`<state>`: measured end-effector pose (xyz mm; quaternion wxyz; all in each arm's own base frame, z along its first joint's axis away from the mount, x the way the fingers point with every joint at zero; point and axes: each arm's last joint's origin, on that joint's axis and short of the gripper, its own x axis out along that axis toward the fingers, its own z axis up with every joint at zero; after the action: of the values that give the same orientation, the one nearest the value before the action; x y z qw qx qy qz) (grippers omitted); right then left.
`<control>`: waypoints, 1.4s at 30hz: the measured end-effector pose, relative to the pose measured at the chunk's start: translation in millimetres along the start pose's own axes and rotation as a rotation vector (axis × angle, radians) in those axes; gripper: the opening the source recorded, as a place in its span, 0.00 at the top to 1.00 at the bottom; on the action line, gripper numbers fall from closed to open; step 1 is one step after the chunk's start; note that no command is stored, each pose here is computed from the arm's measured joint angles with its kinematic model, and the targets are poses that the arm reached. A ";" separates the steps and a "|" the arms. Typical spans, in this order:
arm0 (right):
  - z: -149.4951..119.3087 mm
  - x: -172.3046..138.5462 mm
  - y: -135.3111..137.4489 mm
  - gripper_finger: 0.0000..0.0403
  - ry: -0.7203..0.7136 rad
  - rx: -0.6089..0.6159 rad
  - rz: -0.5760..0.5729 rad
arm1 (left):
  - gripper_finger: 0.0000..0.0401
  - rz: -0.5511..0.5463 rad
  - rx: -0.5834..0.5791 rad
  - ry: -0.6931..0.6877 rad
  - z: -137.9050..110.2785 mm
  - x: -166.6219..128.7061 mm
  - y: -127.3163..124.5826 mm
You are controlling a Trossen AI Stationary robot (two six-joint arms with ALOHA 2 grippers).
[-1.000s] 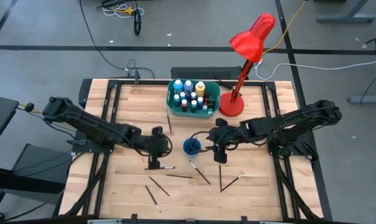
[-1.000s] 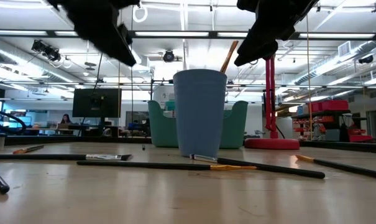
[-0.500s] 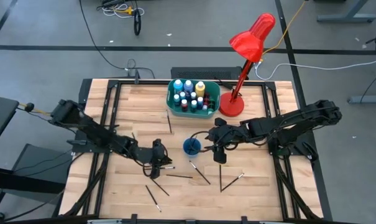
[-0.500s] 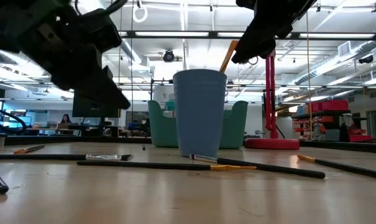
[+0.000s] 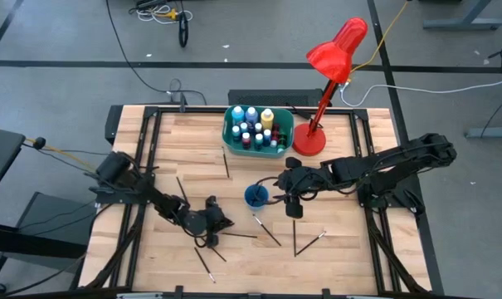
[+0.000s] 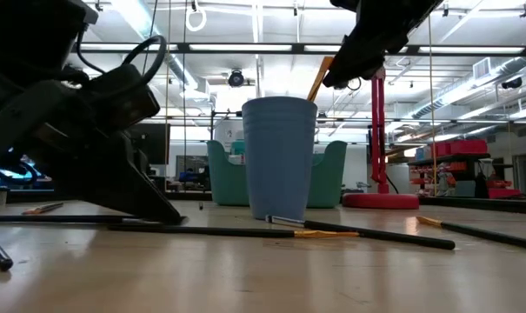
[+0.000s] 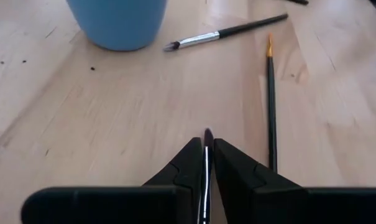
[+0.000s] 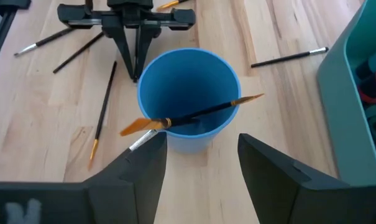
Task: Pick & Place Paint Supplies
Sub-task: Put the silver paint brush into the blue cup
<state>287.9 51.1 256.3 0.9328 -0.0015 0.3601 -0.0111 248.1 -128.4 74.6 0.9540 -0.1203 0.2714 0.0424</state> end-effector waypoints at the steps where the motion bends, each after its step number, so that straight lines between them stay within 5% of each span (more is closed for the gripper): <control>1: 0.1 0.0 0.0 0.50 -0.001 -0.012 0.000 | 0.87 0.000 -0.014 0.001 -1.7 0.6 -0.6; 20: 0.5 0.0 0.0 0.50 -0.005 -0.095 -0.001 | 0.96 0.075 -0.111 -0.038 -9.3 -1.2 -4.2; 35: 0.7 0.0 -0.1 0.50 -0.008 -0.178 -0.003 | 0.96 0.125 0.055 -0.165 26.9 15.2 -23.7; 42: 0.9 0.0 -0.1 0.50 -0.009 -0.178 -0.003 | 0.97 0.138 0.131 -0.252 54.0 0.7 -28.4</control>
<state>288.5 51.0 256.9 0.9306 -0.0851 0.3555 0.0197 280.3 -142.2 124.6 0.9811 -0.0324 0.1595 0.1047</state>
